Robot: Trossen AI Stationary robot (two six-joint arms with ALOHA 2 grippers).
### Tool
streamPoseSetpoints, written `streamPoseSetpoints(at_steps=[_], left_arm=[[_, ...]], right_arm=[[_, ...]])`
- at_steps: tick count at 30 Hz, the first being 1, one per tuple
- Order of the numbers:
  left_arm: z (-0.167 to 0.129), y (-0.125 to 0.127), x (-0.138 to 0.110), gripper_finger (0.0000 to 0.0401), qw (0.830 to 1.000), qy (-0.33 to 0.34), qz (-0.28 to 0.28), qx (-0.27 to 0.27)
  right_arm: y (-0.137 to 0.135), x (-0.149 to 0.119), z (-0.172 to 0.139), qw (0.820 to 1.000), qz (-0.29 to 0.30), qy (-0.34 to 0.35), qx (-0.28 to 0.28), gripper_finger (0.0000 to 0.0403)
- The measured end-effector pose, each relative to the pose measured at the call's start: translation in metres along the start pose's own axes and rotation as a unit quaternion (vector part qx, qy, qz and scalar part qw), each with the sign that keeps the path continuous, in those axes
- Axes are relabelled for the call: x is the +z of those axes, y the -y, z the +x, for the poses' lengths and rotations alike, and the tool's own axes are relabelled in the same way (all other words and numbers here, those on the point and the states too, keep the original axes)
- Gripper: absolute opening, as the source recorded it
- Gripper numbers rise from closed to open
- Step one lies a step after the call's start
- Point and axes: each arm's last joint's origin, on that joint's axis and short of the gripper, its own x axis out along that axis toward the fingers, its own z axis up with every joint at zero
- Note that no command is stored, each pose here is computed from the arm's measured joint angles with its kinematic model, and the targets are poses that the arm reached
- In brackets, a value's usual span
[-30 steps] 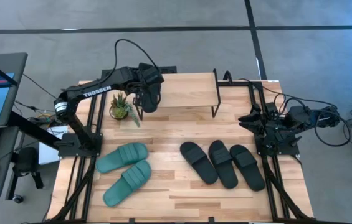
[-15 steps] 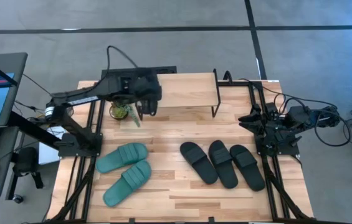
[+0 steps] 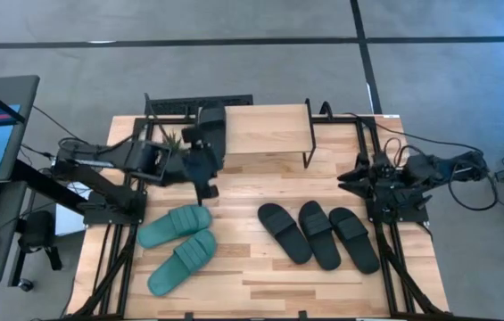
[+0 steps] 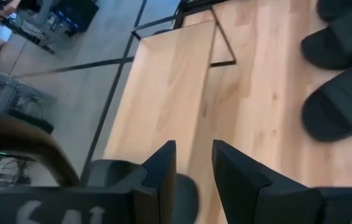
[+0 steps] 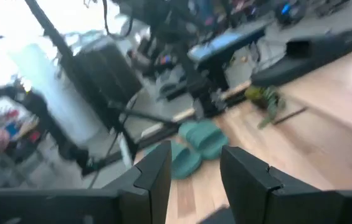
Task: Pick and place slides into the shelf
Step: Put the black slide on the shelf
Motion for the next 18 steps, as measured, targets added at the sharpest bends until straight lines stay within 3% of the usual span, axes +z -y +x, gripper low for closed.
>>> streamPoseSetpoints(at_steps=[9, 18], left_arm=[[-0.031, 0.035, -0.009, 0.0093, 0.994, 0.04, -0.067, 0.071], [-0.057, 0.046, -0.032, 0.0093, 0.98, 0.071, -0.108, 0.154]], right_arm=[[-0.007, -0.02, 0.036, 0.993, -0.054, -0.106, -0.003, 0.0124], [-0.018, -0.047, 0.067, 0.975, -0.124, -0.182, -0.012, 0.0122]])
